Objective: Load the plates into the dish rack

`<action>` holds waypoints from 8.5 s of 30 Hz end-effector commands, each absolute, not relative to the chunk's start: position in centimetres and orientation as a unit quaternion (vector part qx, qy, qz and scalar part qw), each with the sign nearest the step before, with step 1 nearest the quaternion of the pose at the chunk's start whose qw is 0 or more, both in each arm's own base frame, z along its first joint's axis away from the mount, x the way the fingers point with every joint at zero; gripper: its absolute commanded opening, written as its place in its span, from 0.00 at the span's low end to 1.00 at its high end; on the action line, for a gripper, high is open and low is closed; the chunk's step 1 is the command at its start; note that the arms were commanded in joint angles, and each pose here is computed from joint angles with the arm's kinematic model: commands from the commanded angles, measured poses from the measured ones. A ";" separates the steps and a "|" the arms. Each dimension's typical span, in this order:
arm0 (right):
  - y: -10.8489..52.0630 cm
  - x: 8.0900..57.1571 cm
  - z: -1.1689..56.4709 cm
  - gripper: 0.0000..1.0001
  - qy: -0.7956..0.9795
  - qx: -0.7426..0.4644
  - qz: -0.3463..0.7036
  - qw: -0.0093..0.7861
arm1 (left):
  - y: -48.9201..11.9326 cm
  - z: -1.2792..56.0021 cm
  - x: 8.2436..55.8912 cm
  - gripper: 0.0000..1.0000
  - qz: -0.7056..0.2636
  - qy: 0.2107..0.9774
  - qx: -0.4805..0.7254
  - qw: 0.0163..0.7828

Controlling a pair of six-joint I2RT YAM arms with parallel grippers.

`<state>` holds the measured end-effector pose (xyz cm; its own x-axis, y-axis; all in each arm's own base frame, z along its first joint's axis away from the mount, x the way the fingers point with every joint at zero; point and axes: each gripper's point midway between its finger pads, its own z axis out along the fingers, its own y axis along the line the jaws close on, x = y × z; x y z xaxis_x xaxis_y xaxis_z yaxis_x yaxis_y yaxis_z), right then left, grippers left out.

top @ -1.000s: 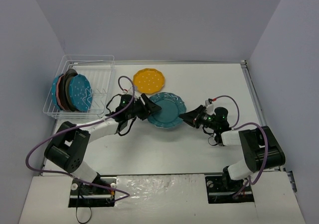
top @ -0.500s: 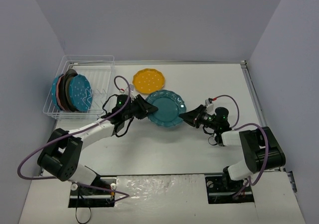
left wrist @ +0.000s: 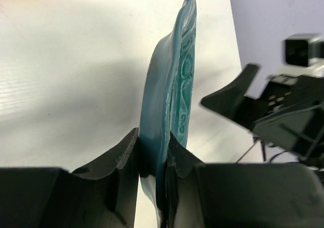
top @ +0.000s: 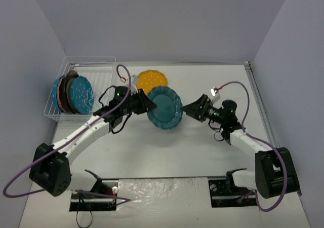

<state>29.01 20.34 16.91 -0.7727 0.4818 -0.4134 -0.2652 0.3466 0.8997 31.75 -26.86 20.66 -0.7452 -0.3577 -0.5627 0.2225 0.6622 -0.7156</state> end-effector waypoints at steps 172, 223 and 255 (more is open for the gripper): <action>15.2 30.3 1.3 0.00 0.927 0.082 0.152 0.334 | -23.2 17.0 28.3 0.97 -0.293 0.859 0.018 0.420; 21.3 29.3 9.4 0.00 0.799 0.151 0.499 0.300 | -30.4 11.4 29.1 0.44 -0.418 0.853 -0.104 0.293; 14.0 30.0 16.3 0.91 0.836 0.099 0.292 0.455 | -23.5 29.5 31.2 0.00 -0.266 0.815 0.039 0.513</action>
<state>29.73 16.62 13.71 -0.6530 0.4616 -0.6004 -0.1087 0.7274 0.6776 28.50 -25.59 15.92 -0.7515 -0.2075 -0.6262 0.1980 0.8345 -0.5142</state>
